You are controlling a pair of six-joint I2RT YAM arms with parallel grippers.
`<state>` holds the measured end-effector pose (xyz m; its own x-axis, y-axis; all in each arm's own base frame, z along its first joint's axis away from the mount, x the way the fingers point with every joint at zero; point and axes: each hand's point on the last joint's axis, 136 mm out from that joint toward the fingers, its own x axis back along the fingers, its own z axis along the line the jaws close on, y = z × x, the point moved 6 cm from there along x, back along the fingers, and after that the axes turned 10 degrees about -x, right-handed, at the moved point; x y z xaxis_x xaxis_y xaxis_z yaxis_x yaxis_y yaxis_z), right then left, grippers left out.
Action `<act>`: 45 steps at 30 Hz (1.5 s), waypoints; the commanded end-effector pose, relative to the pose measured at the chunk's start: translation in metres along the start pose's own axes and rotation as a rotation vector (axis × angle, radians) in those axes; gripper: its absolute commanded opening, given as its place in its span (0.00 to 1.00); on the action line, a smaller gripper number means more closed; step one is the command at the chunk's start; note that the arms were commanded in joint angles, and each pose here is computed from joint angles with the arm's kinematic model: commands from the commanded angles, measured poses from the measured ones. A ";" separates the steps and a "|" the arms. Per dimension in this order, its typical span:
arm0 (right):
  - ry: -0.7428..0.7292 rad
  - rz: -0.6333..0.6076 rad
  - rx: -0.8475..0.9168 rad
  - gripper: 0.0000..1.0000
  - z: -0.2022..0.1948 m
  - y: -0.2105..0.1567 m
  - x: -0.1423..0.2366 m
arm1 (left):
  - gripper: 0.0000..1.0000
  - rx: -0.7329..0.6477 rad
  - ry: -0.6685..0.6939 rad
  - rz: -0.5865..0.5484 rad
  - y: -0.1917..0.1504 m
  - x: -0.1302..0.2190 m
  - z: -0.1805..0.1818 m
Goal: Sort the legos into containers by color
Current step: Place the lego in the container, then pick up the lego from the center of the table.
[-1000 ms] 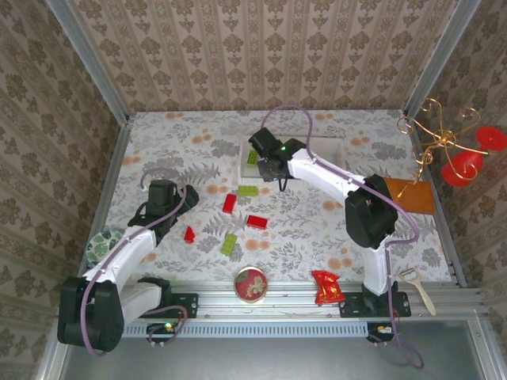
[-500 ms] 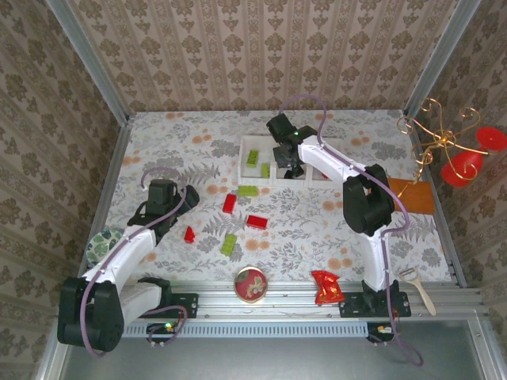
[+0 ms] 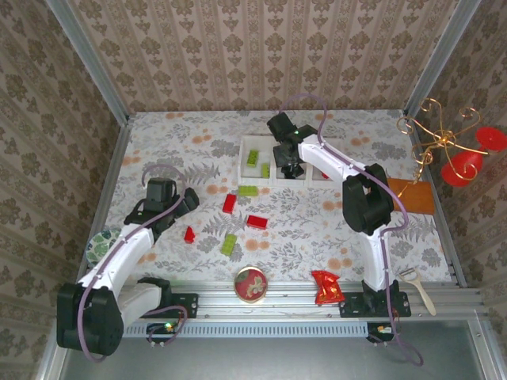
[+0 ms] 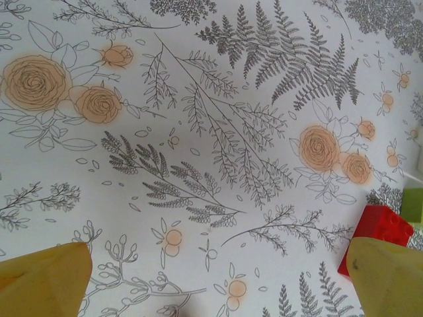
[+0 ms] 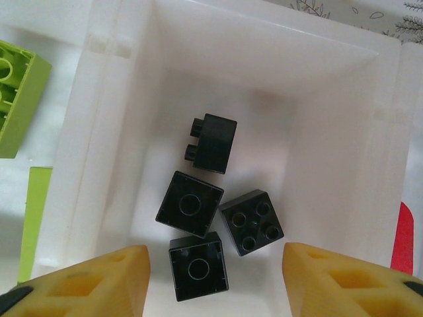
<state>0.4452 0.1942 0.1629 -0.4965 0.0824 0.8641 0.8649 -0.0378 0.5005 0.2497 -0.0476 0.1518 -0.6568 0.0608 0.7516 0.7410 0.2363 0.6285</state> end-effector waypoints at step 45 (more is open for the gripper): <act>0.266 0.265 0.596 0.82 0.105 -0.189 0.032 | 1.00 0.030 0.040 0.066 -0.030 0.016 0.016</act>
<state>0.2680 0.3024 0.0889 -0.2140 -0.0745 0.9740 0.8229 0.5235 0.2208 0.2179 -0.0402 0.1426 -0.6026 0.0474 0.7967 0.7818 0.2354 0.5773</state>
